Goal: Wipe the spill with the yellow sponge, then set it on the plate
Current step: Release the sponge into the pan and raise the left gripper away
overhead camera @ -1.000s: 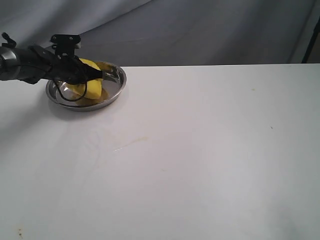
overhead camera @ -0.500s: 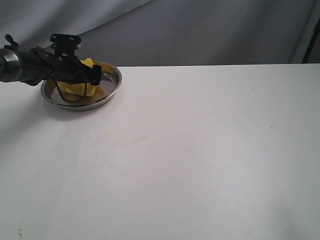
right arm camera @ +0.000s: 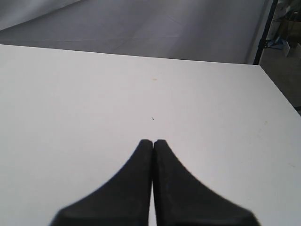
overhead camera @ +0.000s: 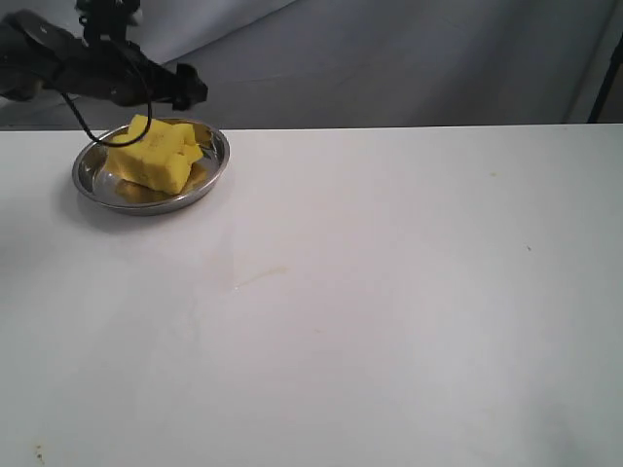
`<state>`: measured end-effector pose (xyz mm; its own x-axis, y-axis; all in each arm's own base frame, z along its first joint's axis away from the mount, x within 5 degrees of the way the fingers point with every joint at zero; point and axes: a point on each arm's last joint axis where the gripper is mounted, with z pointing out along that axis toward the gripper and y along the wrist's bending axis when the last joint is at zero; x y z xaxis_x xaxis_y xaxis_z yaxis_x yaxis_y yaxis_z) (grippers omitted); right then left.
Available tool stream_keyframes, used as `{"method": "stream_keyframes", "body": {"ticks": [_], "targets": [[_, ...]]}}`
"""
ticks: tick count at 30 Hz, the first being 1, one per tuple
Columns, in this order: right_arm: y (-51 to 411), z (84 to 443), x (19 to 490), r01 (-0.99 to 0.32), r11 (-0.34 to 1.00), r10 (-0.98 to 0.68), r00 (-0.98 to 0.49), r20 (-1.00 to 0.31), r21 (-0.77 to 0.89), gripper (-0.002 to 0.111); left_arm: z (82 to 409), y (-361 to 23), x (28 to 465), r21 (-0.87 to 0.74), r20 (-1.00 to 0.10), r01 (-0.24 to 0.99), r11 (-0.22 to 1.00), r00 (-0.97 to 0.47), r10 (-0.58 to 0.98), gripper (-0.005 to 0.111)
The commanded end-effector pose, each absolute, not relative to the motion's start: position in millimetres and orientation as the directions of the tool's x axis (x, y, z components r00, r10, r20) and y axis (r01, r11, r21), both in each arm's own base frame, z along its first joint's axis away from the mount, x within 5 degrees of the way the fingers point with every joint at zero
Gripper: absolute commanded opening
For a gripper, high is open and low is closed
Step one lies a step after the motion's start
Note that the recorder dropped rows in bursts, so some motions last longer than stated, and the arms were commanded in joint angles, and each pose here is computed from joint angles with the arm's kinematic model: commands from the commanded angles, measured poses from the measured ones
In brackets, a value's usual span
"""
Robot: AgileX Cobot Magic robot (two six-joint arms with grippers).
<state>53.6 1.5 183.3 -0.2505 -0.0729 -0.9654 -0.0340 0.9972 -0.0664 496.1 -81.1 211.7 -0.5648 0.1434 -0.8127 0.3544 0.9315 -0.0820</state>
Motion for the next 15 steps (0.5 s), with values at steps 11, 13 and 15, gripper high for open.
{"method": "stream_keyframes", "body": {"ticks": [11,13,15], "targets": [[2,182,54,-0.036,0.997,-0.071,-0.250,-0.966,-0.064,0.000,360,-63,400,0.039,-0.723,0.401,0.915,-0.621,0.303,0.105],[2,182,54,-0.036,0.997,-0.071,-0.250,-0.966,-0.064,0.000,380,-61,380,0.035,-0.717,0.394,0.918,-0.630,0.298,0.105],[2,182,54,-0.036,0.997,-0.071,-0.250,-0.966,-0.064,0.000,398,-60,361,0.023,-0.722,0.397,0.918,-0.628,0.290,0.105]]}}
